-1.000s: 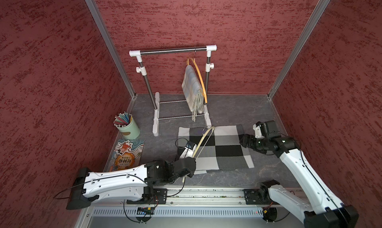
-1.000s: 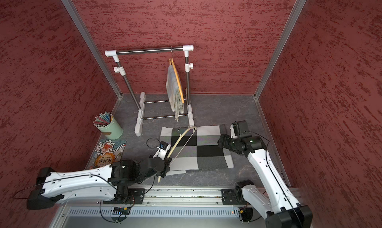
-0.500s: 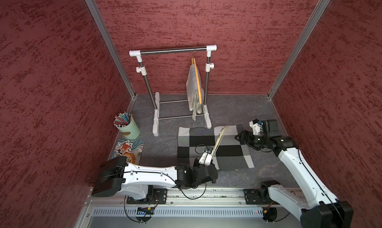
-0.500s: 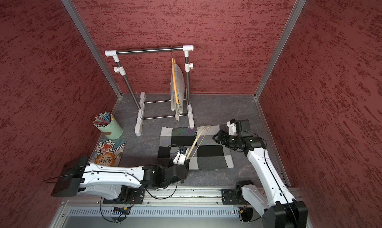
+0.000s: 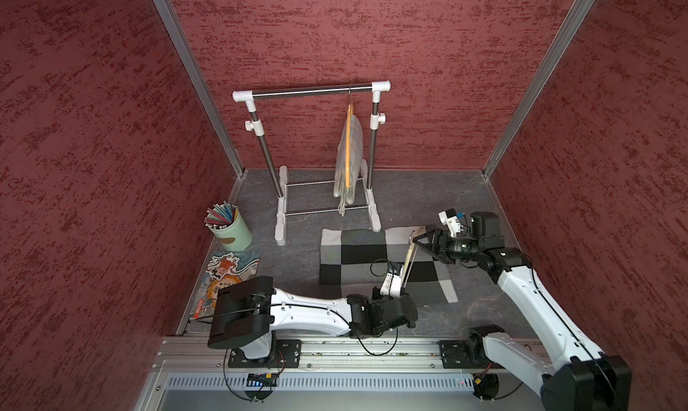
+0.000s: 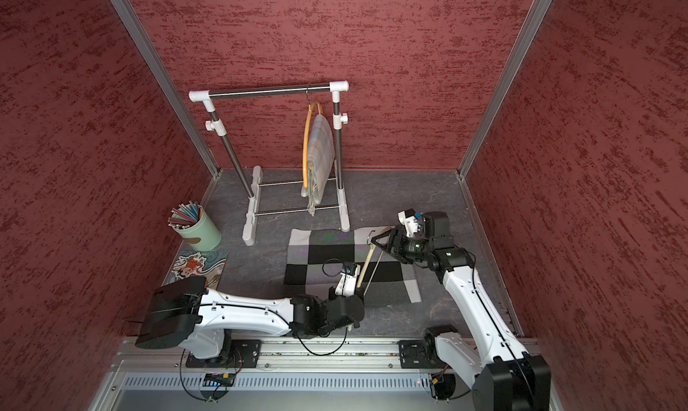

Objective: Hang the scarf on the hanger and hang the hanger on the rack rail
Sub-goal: Pick up the hanger from the clothesline.

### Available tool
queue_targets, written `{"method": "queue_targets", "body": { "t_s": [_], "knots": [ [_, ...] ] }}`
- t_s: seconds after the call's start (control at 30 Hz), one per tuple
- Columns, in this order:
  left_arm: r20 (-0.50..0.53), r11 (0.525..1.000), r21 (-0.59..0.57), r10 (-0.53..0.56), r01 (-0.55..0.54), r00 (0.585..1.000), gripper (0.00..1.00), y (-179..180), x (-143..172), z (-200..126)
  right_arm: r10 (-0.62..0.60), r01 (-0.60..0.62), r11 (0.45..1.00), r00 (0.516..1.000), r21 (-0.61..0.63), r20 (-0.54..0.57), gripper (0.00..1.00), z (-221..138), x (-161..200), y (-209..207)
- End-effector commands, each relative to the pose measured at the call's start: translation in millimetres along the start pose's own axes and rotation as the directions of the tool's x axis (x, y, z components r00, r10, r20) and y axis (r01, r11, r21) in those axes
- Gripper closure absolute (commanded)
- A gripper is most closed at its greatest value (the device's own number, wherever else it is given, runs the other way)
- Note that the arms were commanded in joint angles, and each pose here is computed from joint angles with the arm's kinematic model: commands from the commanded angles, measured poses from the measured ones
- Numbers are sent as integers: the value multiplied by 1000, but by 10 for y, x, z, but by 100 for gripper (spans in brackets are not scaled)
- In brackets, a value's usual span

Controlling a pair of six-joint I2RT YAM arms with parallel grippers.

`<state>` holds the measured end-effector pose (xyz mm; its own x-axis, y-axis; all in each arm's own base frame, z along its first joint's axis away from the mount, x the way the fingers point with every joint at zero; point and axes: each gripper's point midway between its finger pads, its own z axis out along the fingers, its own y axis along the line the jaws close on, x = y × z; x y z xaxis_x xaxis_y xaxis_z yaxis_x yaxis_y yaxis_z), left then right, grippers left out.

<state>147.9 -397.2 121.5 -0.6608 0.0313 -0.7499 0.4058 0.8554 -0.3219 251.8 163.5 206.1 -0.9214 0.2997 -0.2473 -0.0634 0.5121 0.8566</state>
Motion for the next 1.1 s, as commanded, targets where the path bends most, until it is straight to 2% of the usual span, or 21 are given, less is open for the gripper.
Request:
{"method": "queue_targets", "body": {
  "t_s": [0.0,0.2,0.47,0.67,0.8,0.9,1.07],
  "knots": [
    [38,995,53,-87,85,995,100,-122,-139,-12,19,-20,998,1000,-56,-15,35,88,5,45],
    [46,986,70,-153,149,987,100,-42,-150,-36,122,-123,992,991,-1,-50,39,253,51,-221],
    [50,977,149,-159,150,986,100,-173,-166,-46,172,-177,983,980,-50,-98,46,455,86,-297],
    [42,969,181,-177,166,983,100,-199,-136,-45,178,-186,980,979,-65,-103,61,521,22,-258],
    [37,967,196,-175,164,984,100,-227,-127,-50,206,-214,974,973,-70,-105,61,580,-20,-286],
    [36,966,204,-172,161,984,100,-249,-113,-55,239,-245,967,967,-67,-86,53,622,-78,-327],
    [32,965,206,-174,164,984,100,-245,-103,-62,283,-284,956,959,-69,-29,52,651,-207,-364]
  ]
}}
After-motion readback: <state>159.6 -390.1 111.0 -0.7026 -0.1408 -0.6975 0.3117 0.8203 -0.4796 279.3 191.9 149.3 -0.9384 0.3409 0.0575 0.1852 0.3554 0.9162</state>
